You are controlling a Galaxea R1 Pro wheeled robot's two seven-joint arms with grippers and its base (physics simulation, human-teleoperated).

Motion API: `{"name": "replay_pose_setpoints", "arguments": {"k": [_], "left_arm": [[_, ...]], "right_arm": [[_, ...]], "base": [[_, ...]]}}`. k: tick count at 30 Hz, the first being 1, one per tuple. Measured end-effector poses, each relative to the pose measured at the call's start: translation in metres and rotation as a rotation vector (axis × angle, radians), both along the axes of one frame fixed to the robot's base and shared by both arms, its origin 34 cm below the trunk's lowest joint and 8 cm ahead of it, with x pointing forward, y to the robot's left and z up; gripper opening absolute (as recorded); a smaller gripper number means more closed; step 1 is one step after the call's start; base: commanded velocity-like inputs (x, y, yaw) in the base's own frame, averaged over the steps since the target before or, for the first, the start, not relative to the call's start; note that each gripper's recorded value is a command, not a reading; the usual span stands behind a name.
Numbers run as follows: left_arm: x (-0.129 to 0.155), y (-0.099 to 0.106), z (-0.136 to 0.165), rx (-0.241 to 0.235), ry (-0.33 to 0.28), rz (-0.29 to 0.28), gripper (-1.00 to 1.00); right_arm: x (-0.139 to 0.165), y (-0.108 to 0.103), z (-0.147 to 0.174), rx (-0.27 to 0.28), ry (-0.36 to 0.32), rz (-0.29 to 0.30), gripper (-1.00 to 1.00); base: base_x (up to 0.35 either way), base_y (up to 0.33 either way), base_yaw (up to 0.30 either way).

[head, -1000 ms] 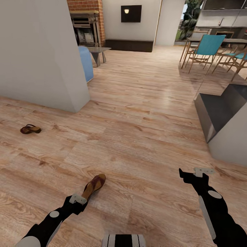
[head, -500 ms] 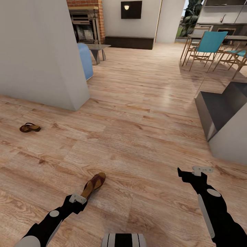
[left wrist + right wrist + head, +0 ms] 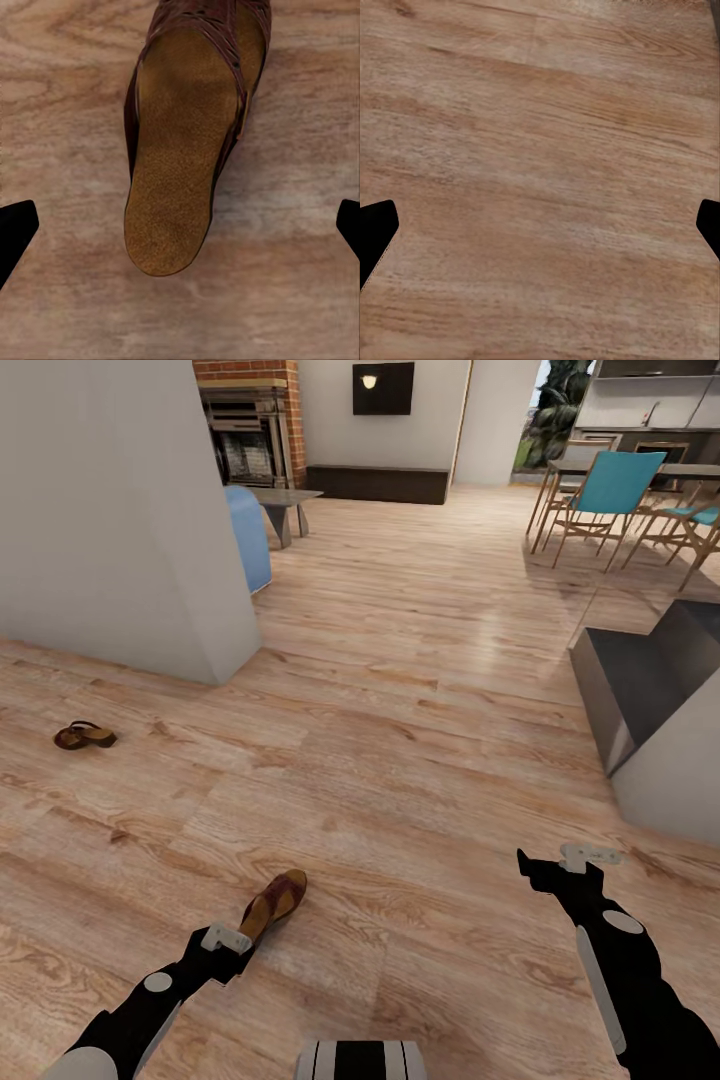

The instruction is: Pick up the two gym shoes and the two sandals from the corridor floor and place them onto the hallstand (shoe rack) in the corridor, making sure they are on the rack and not on the floor. Arrange them so the two gym shoes are next to each other and the two sandals are next to each other.

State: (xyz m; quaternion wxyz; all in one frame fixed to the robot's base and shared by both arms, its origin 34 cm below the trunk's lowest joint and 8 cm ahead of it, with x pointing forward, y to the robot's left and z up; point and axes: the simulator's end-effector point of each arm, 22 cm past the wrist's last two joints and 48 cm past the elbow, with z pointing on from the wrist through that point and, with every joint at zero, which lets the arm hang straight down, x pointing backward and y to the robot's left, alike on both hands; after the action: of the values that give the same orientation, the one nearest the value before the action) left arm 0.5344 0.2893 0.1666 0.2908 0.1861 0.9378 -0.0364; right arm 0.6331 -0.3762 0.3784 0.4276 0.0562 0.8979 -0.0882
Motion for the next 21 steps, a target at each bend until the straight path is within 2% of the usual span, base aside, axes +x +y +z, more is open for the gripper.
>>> {"name": "replay_pose_setpoints", "arguments": {"k": [7,21], "left_arm": [[0.0,-0.0014,-0.0002,-0.002,0.0,-0.001,1.0],[0.0,-0.0018,-0.0003,-0.002,0.0,-0.001,1.0]], "right_arm": [[-0.0002,-0.0002,-0.0003,-0.001,0.001,-0.001,1.0],[0.0,0.0002,-0.0001,0.0,0.001,-0.001,1.0]], "base": [[0.183,0.0,0.0],[0.029,0.0,0.0]]}}
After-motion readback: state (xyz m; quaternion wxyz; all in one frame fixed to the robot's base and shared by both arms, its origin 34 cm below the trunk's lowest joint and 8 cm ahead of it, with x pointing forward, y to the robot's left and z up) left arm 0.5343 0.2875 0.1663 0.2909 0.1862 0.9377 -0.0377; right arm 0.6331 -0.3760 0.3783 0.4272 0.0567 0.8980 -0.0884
